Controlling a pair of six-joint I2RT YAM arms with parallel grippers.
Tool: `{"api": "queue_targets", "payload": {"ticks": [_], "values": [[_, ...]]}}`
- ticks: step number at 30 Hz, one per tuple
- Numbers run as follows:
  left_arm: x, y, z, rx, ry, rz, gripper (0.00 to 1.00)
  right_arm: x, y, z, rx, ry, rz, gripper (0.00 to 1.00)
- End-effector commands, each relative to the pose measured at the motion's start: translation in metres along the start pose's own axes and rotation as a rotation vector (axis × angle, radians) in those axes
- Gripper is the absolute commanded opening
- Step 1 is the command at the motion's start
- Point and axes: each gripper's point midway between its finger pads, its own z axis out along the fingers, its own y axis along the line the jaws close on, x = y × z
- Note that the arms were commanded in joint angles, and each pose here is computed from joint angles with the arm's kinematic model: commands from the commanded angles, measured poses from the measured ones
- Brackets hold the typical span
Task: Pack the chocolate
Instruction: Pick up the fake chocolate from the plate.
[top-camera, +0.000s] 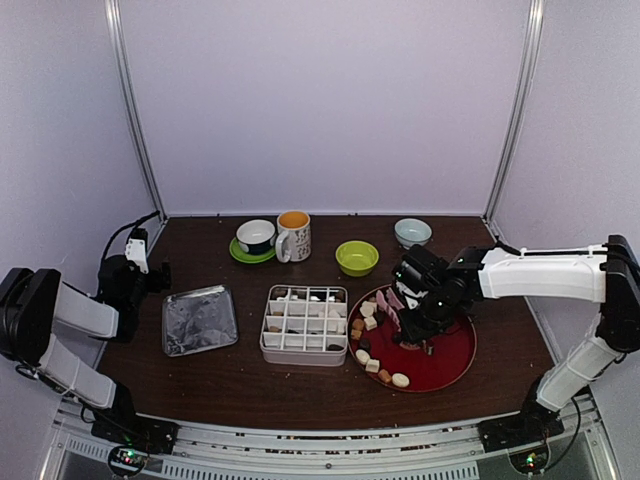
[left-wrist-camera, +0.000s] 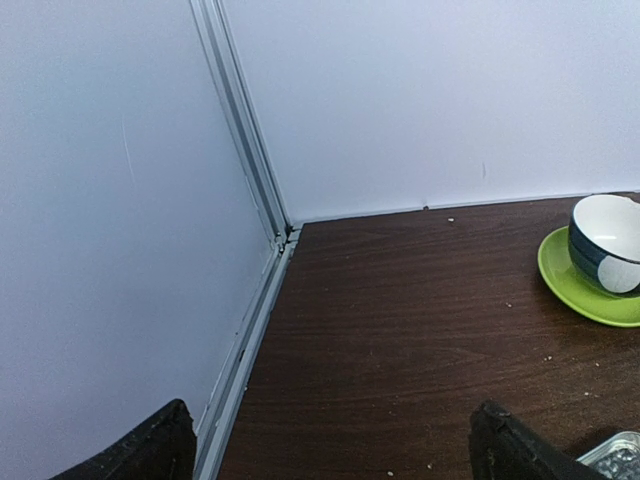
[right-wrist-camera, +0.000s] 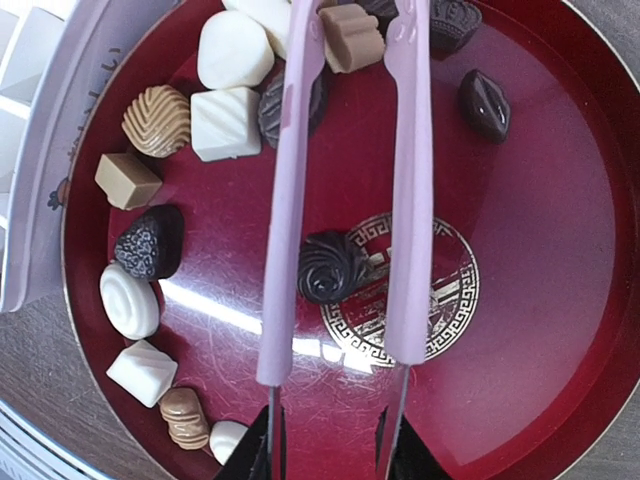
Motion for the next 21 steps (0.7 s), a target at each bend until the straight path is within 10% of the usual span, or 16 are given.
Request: {"api": "queue_targets", "payload": {"ticks": [1,21], "values": [[-0.018,0.005,0.001,-0.013,-0.067,-0.001,0.98,-0.016,-0.001,-0.007,0.014,-0.041,-0.006,0.28],[-0.018,0.004,0.001,-0.011,-0.067,-0.002,0.98,-0.003,0.000,-0.007,0.001,0.012,-0.002,0.29]]}}
